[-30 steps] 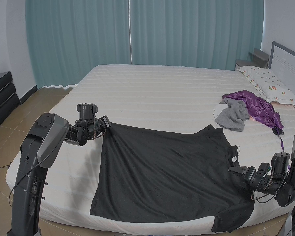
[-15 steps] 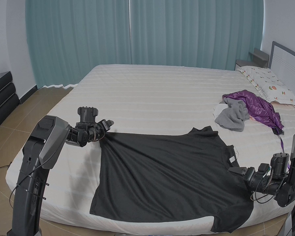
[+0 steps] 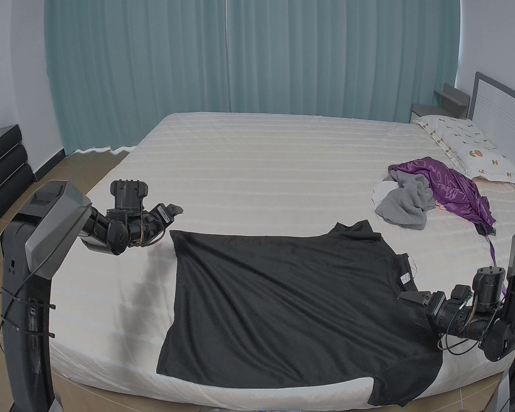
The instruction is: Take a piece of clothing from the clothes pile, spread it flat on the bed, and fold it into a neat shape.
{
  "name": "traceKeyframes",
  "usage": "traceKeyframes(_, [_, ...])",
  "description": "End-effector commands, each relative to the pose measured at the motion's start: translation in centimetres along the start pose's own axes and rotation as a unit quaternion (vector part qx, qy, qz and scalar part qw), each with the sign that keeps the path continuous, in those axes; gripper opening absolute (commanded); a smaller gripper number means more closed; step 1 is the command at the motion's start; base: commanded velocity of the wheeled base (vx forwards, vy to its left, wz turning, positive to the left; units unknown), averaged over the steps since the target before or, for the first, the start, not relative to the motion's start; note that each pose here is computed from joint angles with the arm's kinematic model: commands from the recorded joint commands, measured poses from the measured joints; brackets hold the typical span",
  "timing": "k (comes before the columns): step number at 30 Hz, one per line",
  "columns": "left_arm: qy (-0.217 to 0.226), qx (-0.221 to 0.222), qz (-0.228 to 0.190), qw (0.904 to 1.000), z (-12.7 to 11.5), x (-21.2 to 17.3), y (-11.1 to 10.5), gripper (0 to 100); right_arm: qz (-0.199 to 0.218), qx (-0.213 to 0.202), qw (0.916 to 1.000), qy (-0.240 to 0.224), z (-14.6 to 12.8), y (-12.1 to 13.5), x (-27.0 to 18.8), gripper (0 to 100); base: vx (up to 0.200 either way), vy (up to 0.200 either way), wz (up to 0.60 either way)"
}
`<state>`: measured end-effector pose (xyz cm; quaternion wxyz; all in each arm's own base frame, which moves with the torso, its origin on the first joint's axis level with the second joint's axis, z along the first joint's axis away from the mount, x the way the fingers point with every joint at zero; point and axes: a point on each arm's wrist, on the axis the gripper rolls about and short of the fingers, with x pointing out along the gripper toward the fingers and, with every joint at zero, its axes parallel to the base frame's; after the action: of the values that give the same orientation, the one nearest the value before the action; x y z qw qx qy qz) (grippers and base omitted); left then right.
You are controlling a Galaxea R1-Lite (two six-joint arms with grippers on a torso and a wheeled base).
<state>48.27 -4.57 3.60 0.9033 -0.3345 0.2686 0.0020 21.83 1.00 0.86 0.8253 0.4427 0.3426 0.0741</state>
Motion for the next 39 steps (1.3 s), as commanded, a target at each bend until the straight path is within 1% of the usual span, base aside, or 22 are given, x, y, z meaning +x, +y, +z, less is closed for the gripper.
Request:
traceKeyframes(1, [0.006, -0.017, -0.014, 0.9997, 0.8, -3.6, -0.9, 100, 0.001, -0.001, 1.0, -0.002, -0.1, 0.1, -0.3, 100, 0.0, 0.0, 0.0])
traceKeyframes(2, [0.006, -0.017, -0.014, 0.9997, 0.8, -3.6, -0.9, 100, 0.001, -0.001, 1.0, -0.002, -0.1, 0.1, -0.3, 100, 0.0, 0.0, 0.0])
traceKeyframes(3, [0.039, -0.027, -0.006, 0.9989, -0.6, -5.3, -0.1, 100, 0.011, -0.004, 0.9998, -0.013, 0.2, 0.4, -0.2, 100, 0.0, 0.0, 0.0])
traceKeyframes(5, [0.047, -0.03, -0.003, 0.9984, -1.1, -6.0, 0.1, 100, 0.013, -0.006, 0.9998, -0.016, 0.3, 0.5, -0.1, 100, 0.0, 0.0, 0.0])
traceKeyframes(6, [0.065, -0.036, 0.005, 0.9972, -2.6, -7.4, 0.7, 100, 0.025, -0.015, 0.9994, -0.022, 0.7, 1.0, 0.4, 100, 0.0, 0.0, 0.0])
traceKeyframes(9, [0.073, -0.041, -0.001, 0.9965, -4.5, -9.7, 0.9, 100, 0.039, -0.029, 0.9983, -0.032, 1.1, 1.7, 1.5, 100, 0.0, 0.0, 0.0])
traceKeyframes(11, [0.072, -0.059, -0.007, 0.9956, -5.6, -10.9, 1.1, 100, 0.047, -0.037, 0.9972, -0.044, 1.7, 2.2, 2.5, 100, 0.0, 0.0, 0.0])
traceKeyframes(13, [0.074, -0.088, -0.018, 0.9932, -6.9, -12.1, 1.0, 100, 0.045, -0.043, 0.9957, -0.069, 2.8, 2.7, 3.8, 100, 0.0, 0.0, 0.0])
traceKeyframes(15, [0.076, -0.106, -0.026, 0.9912, -7.8, -12.9, 1.3, 100, 0.039, -0.044, 0.9952, -0.079, 3.9, 3.2, 5.1, 100, 0.0, 0.0, 0.0])
traceKeyframes(16, [0.075, -0.106, -0.027, 0.9911, -7.8, -12.9, 1.3, 100, 0.039, -0.044, 0.9951, -0.079, 4.0, 3.2, 5.2, 100, 0.0, 0.0, 0.0])
traceKeyframes(17, [0.077, -0.11, -0.033, 0.9904, -8.5, -13.1, 1.5, 100, 0.034, -0.043, 0.9953, -0.081, 5.1, 3.9, 6.4, 100, 0.0, 0.0, 0.0])
traceKeyframes(18, [0.071, -0.108, -0.042, 0.9907, -8.6, -13.2, 1.6, 100, 0.032, -0.043, 0.9954, -0.08, 5.9, 4.6, 7.3, 100, 0.0, 0.0, 0.0])
traceKeyframes(19, [0.071, -0.108, -0.042, 0.9907, -8.6, -13.2, 1.6, 100, 0.032, -0.043, 0.9954, -0.08, 5.9, 4.6, 7.3, 100, 0.0, 0.0, 0.0])
traceKeyframes(20, [0.064, -0.107, -0.051, 0.9909, -8.8, -13.2, 1.6, 100, 0.025, -0.043, 0.9958, -0.077, 7.2, 6.0, 8.7, 100, 0.0, 0.0, 0.0])
traceKeyframes(23, [0.066, -0.108, -0.05, 0.9907, -9.0, -13.3, 1.8, 100, 0.017, -0.045, 0.9965, -0.069, 8.6, 7.9, 10.6, 100, 0.0, 0.0, 0.0])
traceKeyframes(25, [0.071, -0.109, -0.044, 0.9905, -9.3, -13.0, 2.1, 100, 0.012, -0.044, 0.997, -0.062, 9.3, 8.5, 11.8, 100, 0.0, 0.0, 0.0])
traceKeyframes(28, [0.075, -0.109, -0.041, 0.9903, -9.6, -12.8, 2.2, 100, 0.008, -0.045, 0.9973, -0.058, 10.0, 8.7, 13.2, 100, 0.0, 0.0, 0.0])
traceKeyframes(30, [0.079, -0.114, -0.042, 0.9894, -9.8, -12.7, 2.0, 100, -0.002, -0.057, 0.9973, -0.047, 10.6, 8.6, 15.4, 100, 0.0, 0.0, 0.0])
traceKeyframes(32, [0.08, -0.114, -0.042, 0.9893, -9.9, -12.7, 2.0, 100, -0.003, -0.058, 0.9972, -0.046, 10.6, 8.6, 15.4, 100, 0.0, 0.0, 0.0])
traceKeyframes(33, [0.083, -0.123, -0.046, 0.9879, -10.1, -12.8, 1.6, 100, -0.015, -0.082, 0.9957, -0.04, 10.8, 8.5, 16.5, 100, 0.0, 0.0, 0.0])
traceKeyframes(36, [0.083, -0.124, -0.047, 0.9877, -10.2, -12.8, 1.5, 100, -0.021, -0.09, 0.9944, -0.051, 11.7, 8.8, 17.1, 100, 0.0, 0.0, 0.0])
traceKeyframes(39, [0.085, -0.124, -0.047, 0.9875, -10.3, -12.8, 1.5, 100, -0.024, -0.1, 0.993, -0.057, 12.3, 8.7, 17.7, 100, 0.0, -0.2, 0.0])
